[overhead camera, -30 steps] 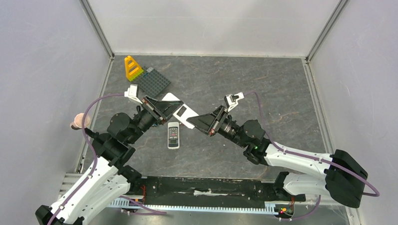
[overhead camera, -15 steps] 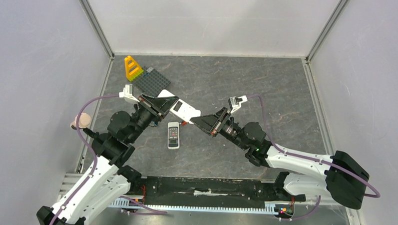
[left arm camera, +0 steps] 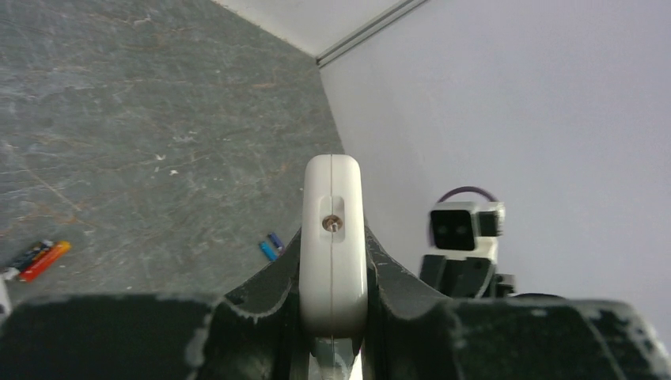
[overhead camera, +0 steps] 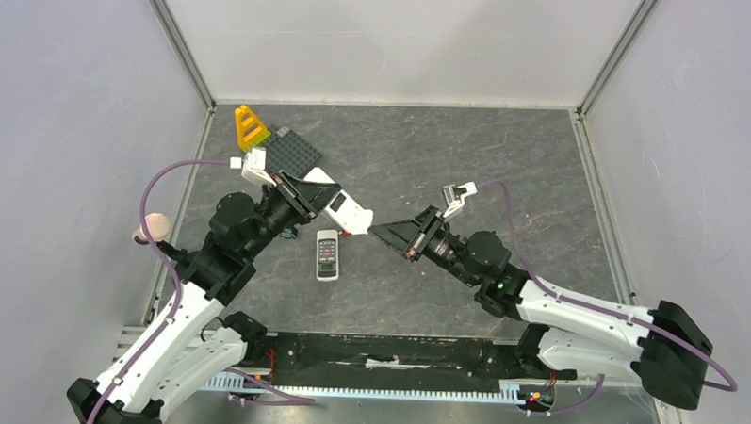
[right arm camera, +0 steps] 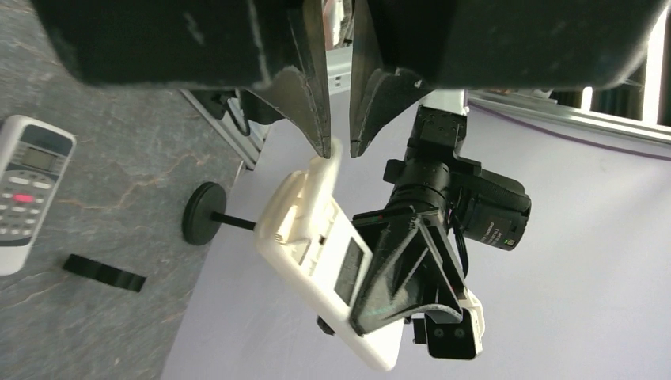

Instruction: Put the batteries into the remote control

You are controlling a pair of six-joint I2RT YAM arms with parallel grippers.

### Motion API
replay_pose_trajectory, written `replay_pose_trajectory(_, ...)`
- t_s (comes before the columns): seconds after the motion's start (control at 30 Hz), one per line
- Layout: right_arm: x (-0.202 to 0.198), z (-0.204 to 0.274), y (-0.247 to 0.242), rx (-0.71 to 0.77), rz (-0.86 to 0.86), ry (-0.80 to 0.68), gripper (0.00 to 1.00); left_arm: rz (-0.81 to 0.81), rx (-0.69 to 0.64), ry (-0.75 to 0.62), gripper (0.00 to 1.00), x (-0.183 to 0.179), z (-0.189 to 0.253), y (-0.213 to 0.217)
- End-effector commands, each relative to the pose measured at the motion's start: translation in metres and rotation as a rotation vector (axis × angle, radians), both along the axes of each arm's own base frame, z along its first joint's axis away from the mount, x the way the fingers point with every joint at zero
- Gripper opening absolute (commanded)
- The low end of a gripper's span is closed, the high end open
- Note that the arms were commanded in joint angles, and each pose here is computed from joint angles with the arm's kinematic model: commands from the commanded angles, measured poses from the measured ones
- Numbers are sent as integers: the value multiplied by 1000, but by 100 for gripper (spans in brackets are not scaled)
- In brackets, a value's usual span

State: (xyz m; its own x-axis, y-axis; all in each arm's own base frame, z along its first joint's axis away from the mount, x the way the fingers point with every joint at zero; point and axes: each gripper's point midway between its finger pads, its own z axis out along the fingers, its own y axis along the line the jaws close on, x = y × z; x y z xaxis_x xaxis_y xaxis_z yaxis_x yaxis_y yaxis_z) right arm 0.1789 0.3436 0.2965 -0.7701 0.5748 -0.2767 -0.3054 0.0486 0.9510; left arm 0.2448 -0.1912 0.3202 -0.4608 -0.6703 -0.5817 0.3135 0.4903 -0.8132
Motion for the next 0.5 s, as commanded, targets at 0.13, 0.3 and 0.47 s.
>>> replay_pose_trajectory(0.13,15,-51,-44,-261,-171,13,7,-19,200,-104,2,3,-2,3)
replay_pose_trajectory(0.3,22,-86,-60,-366,-214,53,5,-10,235,-86,2,12,-18,2)
replay_pose_trajectory(0.47,27,-121,-60,-556,-205,69,13,-9,273,-55,2,24,-36,-3)
